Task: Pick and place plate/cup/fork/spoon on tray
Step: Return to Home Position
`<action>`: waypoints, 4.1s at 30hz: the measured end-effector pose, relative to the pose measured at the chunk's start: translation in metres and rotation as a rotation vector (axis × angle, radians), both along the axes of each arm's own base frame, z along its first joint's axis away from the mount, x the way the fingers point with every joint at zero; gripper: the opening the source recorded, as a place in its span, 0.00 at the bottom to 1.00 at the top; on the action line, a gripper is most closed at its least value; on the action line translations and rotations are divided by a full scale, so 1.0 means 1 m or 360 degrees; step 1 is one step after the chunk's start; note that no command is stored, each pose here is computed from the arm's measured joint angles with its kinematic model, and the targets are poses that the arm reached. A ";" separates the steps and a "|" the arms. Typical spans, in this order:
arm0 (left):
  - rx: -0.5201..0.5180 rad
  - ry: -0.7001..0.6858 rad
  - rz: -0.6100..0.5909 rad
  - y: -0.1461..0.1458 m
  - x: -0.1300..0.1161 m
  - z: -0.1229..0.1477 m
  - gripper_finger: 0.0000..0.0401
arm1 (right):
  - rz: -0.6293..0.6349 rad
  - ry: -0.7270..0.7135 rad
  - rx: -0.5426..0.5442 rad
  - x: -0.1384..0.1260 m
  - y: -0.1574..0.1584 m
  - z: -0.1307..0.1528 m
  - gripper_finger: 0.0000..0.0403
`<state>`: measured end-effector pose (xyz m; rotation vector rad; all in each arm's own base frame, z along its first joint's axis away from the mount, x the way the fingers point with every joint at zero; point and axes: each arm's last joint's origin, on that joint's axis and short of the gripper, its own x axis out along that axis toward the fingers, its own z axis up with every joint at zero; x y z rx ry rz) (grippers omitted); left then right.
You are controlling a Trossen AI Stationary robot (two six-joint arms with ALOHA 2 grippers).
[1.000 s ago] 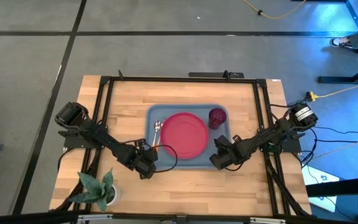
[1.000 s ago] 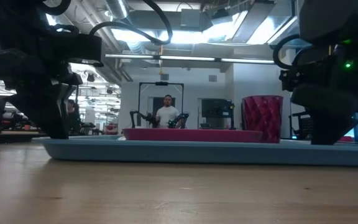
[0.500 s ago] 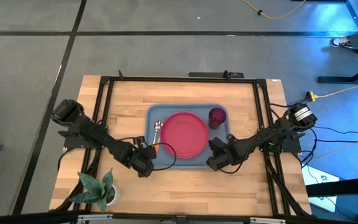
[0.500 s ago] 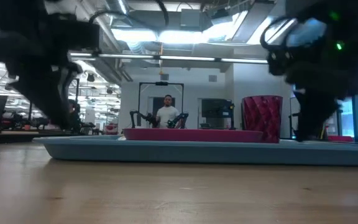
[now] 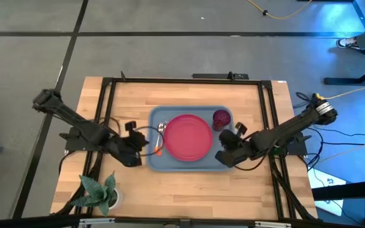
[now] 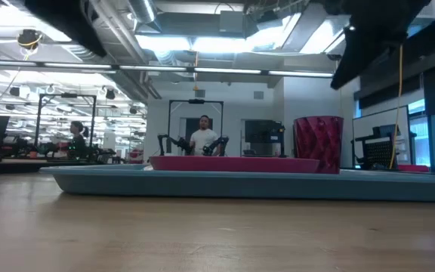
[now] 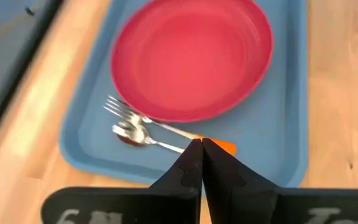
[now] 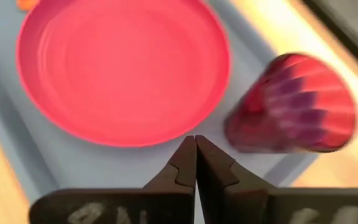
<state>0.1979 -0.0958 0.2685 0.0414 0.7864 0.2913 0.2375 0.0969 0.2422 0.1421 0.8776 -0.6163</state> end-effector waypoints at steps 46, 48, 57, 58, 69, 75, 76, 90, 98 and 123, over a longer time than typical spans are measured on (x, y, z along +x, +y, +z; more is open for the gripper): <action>-0.0392 -0.1288 -0.0174 0.103 -0.177 0.023 0.00 | 0.0194 -0.1061 0.0102 -0.139 -0.071 0.028 0.01; -0.0389 -0.1295 -0.0215 0.102 -0.177 0.024 0.00 | 0.0254 -0.1094 0.0108 -0.142 -0.071 0.025 0.01; -0.0398 -0.1312 -0.0219 0.102 -0.177 0.025 0.00 | 0.0387 -0.1268 0.0108 -0.153 -0.075 0.013 0.01; -0.0403 -0.1312 -0.0218 0.102 -0.177 0.025 0.00 | 0.0395 -0.1295 0.0100 -0.154 -0.076 0.012 0.01; -0.0431 -0.1350 -0.0210 0.102 -0.177 0.028 0.00 | 0.0483 -0.1607 0.0105 -0.168 -0.082 0.001 0.01; -0.0434 -0.1355 -0.0211 0.102 -0.177 0.028 0.00 | 0.0505 -0.1640 0.0118 -0.168 -0.082 -0.011 0.01; -0.0438 -0.1363 -0.0211 0.102 -0.177 0.028 0.00 | 0.0514 -0.1655 0.0129 -0.168 -0.081 -0.012 0.01; -0.0454 -0.1482 -0.0359 0.083 -0.147 -0.001 0.00 | 0.0545 -0.1721 0.0093 -0.166 -0.080 -0.009 0.01; -0.0417 -0.1468 -0.0491 0.072 -0.133 -0.026 0.00 | 0.0712 -0.1854 0.0096 -0.158 -0.073 -0.025 0.01; -0.0368 -0.1580 -0.0883 0.054 -0.113 -0.082 0.00 | 0.1022 -0.1682 -0.0031 -0.148 -0.064 -0.063 0.01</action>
